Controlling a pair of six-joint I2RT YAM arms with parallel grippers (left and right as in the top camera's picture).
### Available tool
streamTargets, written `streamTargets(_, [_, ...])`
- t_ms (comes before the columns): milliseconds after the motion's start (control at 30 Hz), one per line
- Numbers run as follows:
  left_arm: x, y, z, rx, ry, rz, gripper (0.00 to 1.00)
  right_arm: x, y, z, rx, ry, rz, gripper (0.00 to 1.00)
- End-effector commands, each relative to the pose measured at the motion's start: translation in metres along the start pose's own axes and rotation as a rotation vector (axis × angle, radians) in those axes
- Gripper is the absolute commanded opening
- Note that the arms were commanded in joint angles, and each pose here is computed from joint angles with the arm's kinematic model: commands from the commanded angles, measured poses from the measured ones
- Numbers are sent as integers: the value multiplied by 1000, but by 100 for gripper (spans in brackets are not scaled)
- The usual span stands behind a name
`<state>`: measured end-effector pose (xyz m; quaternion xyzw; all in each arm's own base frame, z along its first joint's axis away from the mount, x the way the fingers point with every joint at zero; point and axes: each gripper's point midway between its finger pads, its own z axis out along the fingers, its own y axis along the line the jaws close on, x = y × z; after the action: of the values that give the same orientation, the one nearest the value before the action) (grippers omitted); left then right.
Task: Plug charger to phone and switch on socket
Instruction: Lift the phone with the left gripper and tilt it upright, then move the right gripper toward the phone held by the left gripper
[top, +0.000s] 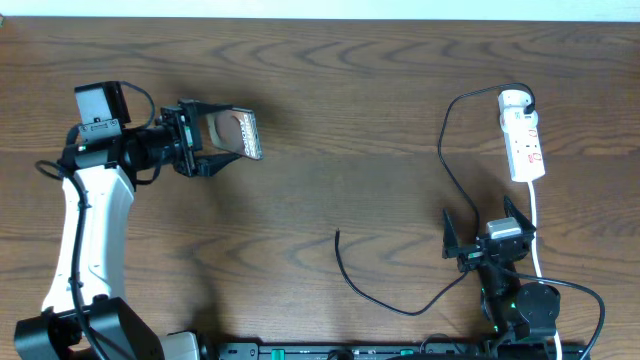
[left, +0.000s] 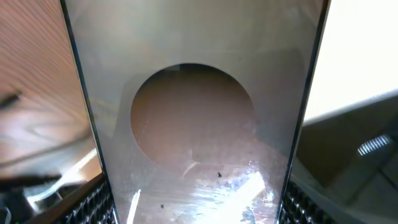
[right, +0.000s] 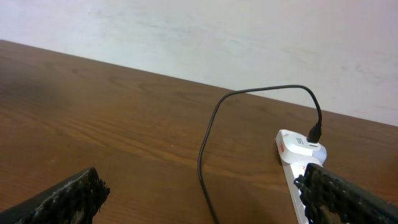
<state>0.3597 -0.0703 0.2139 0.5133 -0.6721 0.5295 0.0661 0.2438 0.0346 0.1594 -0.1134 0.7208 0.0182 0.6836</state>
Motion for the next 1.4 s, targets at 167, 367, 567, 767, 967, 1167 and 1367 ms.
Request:
streamTargets(167, [-33,28,-1,-148,-277,49,7,1,-2,0,10,1,10,99])
streamTargets(367, [-46,47,-7,-225,-366,27,7,0,-2,0,11,1,10,99])
streamTargets(567, [-51,53,-8,-251,-383,13,7,0,-2,0,11,0,10,99])
streamTargets(767, [-53,55,-6,-259,-380,5,7,-7,12,-1,-74,-31,8,99])
streamTargets(967, [-55,51,-5,-245,-383,19,7,-39,10,-6,-83,-93,108,99])
streamTargets(1167, [-57,47,-4,-231,-388,25,7,-85,18,3,-178,-42,146,99])
streamTargets(1367, [-57,47,-5,-229,-390,13,7,-123,47,54,-457,195,235,99])
